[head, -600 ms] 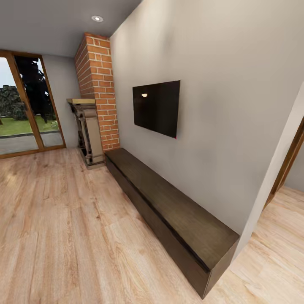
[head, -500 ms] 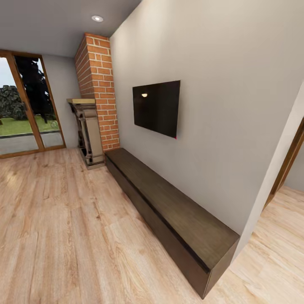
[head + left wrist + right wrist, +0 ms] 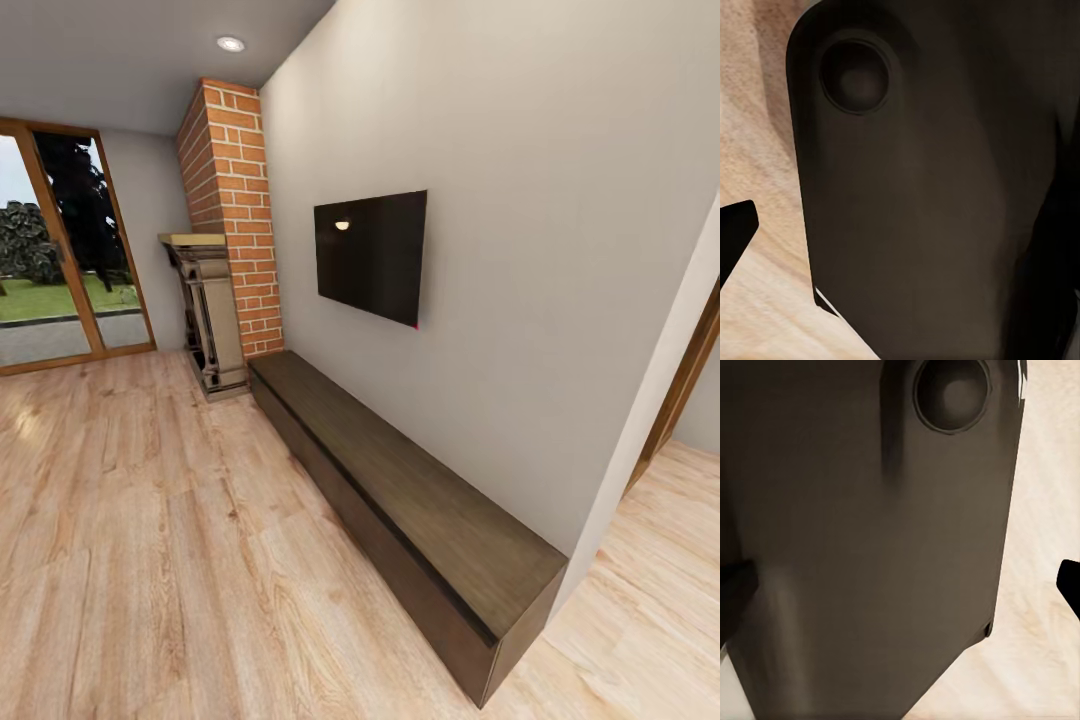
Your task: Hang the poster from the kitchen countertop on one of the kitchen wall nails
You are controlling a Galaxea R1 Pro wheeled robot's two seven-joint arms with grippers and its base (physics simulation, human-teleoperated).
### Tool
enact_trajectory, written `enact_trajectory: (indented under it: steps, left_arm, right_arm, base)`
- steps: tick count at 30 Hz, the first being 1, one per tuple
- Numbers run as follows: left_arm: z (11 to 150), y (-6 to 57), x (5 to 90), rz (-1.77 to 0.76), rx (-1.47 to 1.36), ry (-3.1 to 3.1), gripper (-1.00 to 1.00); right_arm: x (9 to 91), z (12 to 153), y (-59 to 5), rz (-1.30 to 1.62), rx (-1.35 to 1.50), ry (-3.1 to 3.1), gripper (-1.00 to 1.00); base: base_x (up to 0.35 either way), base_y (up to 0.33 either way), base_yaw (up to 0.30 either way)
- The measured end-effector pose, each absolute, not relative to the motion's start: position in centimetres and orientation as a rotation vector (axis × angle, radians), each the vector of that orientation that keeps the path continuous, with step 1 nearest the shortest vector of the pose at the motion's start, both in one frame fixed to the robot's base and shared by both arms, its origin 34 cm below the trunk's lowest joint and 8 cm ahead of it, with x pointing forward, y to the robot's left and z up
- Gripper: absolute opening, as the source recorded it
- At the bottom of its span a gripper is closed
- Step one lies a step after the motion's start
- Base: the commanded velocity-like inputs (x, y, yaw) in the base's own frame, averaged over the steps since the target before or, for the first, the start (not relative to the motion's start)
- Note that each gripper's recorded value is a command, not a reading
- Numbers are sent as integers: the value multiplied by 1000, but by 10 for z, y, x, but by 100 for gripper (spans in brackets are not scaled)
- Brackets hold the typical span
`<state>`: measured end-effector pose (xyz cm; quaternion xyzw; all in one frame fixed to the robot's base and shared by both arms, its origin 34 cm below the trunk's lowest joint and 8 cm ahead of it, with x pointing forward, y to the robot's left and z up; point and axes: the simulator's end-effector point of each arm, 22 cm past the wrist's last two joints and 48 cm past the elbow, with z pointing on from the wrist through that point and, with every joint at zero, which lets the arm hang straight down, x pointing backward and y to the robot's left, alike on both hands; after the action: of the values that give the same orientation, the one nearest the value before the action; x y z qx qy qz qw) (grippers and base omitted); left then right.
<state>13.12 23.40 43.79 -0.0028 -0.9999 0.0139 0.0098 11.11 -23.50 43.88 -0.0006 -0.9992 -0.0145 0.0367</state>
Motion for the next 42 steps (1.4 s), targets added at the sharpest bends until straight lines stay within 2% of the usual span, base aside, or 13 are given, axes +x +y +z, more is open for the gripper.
enact_trajectory:
  steps: [6,15,16,17,18,19,20,21,29,42]
  left_arm:
    - [438,234,131,43,-9,-3122,100]
    - [439,213,156,83,-7,-3176,100]
    - [441,213,188,84,-2,-3241,100]
    - [452,215,254,82,6,-3381,100]
    - [481,221,340,74,16,-3573,100]
    - [531,226,426,71,25,-3779,100]
    - [536,227,432,68,27,-3797,100]
    - [535,228,430,66,27,-3792,100]
    - [535,231,431,62,33,-3795,100]
    - [537,233,433,59,38,-3802,100]
  right_arm:
    - [111,439,-235,-43,-2,-3068,100]
    - [187,438,-277,51,-7,-3218,100]
    - [268,453,-320,150,9,-3435,100]
    - [410,502,-334,208,29,-3711,100]
    - [503,551,-334,229,43,-3887,100]
    - [516,558,-335,235,41,-3906,100]
    - [472,536,-336,230,46,-3842,100]
    - [464,532,-337,230,48,-3830,100]
    - [462,533,-346,258,55,-3827,100]
    - [463,535,-347,260,55,-3834,100]
  base:
    - [0,0,0]
    - [0,0,0]
    - [0,0,0]
    - [0,0,0]
    - [0,0,0]
    - [0,0,0]
    - [0,0,0]
    - [0,0,0]
    - [0,0,-14]
    - [0,0,-221]
